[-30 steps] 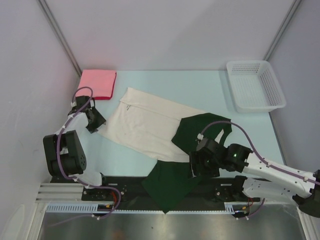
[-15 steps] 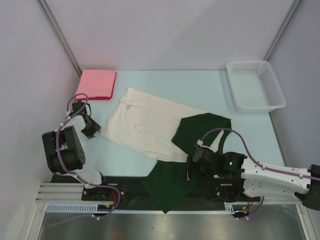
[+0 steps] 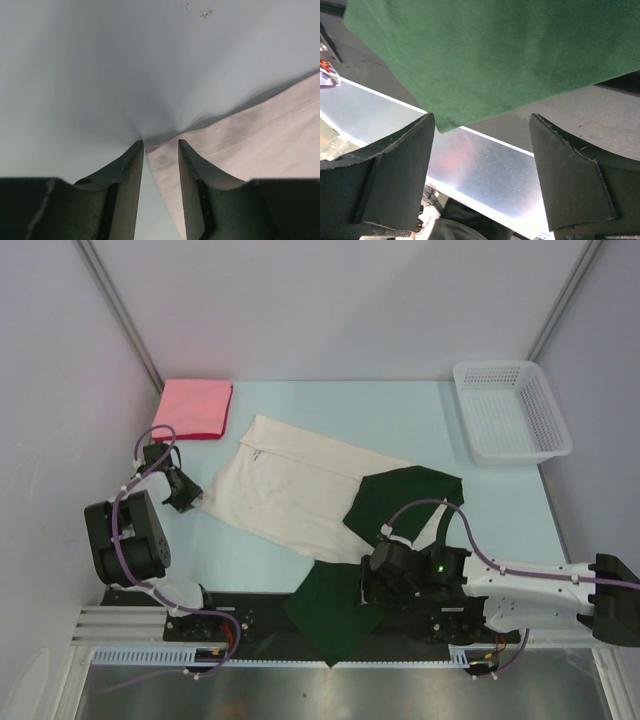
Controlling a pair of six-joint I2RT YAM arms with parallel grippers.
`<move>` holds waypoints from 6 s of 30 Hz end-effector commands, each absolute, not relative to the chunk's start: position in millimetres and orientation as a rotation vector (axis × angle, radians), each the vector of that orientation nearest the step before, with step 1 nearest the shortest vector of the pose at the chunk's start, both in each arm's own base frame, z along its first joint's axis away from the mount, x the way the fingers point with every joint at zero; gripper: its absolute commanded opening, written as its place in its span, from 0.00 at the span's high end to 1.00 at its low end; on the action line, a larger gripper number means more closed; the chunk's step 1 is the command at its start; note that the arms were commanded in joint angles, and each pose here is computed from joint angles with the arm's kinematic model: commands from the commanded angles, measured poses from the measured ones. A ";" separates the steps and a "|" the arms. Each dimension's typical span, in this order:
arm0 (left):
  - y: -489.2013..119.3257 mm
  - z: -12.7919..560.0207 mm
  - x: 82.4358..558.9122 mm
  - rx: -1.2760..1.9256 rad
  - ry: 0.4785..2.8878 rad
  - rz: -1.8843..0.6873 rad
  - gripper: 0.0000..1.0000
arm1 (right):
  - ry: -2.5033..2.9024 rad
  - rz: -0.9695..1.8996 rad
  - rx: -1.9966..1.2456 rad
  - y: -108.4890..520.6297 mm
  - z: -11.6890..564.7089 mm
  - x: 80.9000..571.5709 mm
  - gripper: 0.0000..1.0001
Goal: Fold and stack the t-shirts
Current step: Fold the tshirt
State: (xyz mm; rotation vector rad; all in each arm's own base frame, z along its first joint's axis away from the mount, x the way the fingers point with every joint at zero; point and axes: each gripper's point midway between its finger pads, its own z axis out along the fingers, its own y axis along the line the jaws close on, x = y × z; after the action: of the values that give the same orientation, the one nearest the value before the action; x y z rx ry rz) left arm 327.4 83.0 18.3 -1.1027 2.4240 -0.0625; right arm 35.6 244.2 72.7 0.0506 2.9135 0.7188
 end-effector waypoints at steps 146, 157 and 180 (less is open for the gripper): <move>29.1 114.8 452.1 -0.797 2.332 -0.076 1.00 | 2.671 0.521 0.591 85.8 140.0 270.1 1.00; 17.3 103.6 499.0 -0.813 2.351 -0.072 1.00 | 2.717 0.530 0.604 79.9 126.0 310.5 1.00; -1.1 71.8 542.8 -0.798 2.419 -0.105 1.00 | 2.768 0.556 0.642 75.7 98.1 337.4 1.00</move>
State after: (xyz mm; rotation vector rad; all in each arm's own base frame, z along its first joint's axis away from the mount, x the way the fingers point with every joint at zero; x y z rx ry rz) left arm 523.9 3.4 54.9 -0.7987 2.4791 -0.0735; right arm 322.8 77.4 90.1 0.6870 2.8096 0.5400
